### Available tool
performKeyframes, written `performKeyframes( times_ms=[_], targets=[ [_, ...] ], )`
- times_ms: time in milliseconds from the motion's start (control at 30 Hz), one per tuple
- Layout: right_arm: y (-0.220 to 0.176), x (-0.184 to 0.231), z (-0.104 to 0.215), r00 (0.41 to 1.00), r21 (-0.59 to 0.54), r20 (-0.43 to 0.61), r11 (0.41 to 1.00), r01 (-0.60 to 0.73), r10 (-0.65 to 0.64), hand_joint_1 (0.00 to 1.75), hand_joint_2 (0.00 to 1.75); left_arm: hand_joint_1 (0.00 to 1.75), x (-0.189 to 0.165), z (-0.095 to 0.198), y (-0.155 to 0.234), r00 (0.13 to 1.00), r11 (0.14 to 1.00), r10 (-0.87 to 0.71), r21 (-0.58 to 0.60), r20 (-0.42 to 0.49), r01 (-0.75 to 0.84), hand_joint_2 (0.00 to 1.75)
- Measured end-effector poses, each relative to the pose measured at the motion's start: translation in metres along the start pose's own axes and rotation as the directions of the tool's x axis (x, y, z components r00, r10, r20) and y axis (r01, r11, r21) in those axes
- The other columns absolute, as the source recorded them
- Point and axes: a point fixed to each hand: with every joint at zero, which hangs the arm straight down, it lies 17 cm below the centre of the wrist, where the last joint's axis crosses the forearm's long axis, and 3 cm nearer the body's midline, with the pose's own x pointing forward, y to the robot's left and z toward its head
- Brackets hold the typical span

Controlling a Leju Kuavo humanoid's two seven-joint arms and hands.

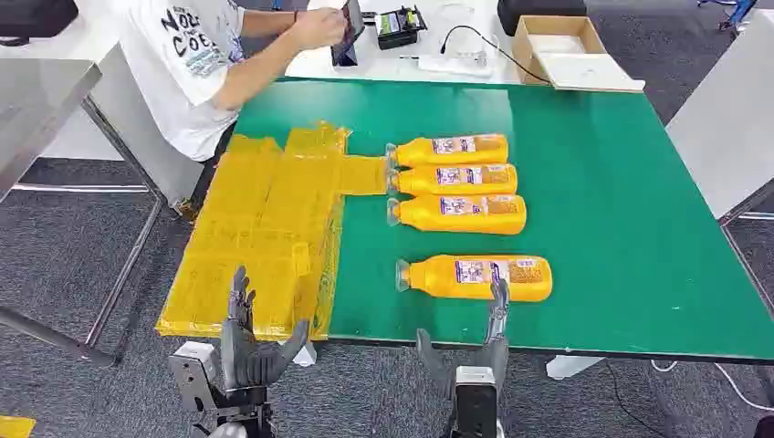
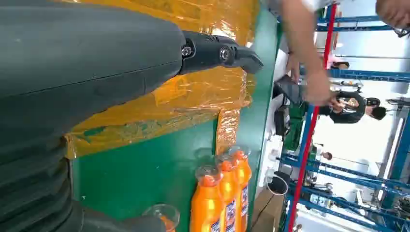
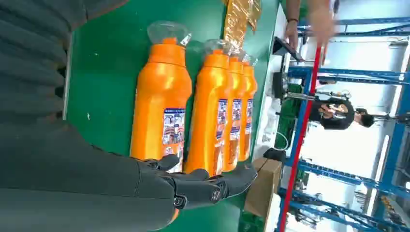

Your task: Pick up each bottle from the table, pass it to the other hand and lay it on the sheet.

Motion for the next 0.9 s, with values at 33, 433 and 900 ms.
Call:
performKeyframes(
  times_ms=[33,433,900],
  targets=[
    [-0.001,0.001,-0.001,1.0,-0.003,0.004,1.0,-0.002,0.002,0.0,1.75,0.0,0.0,0.0,0.0,1.0,1.0,0.0,0.0,-0.001,0.0,1.75],
    [-0.01,0.0,-0.002,1.0,-0.024,0.002,1.0,-0.013,0.013,0.0,1.75,0.0,-0.002,0.001,0.0,1.0,1.0,0.0,-0.001,-0.006,0.0,1.75],
    [-0.009,-0.003,0.001,0.999,-0.008,0.001,0.999,-0.037,0.037,0.0,1.75,0.0,-0.001,-0.001,0.0,1.0,1.0,-0.004,-0.003,-0.001,0.004,1.75]
  ],
)
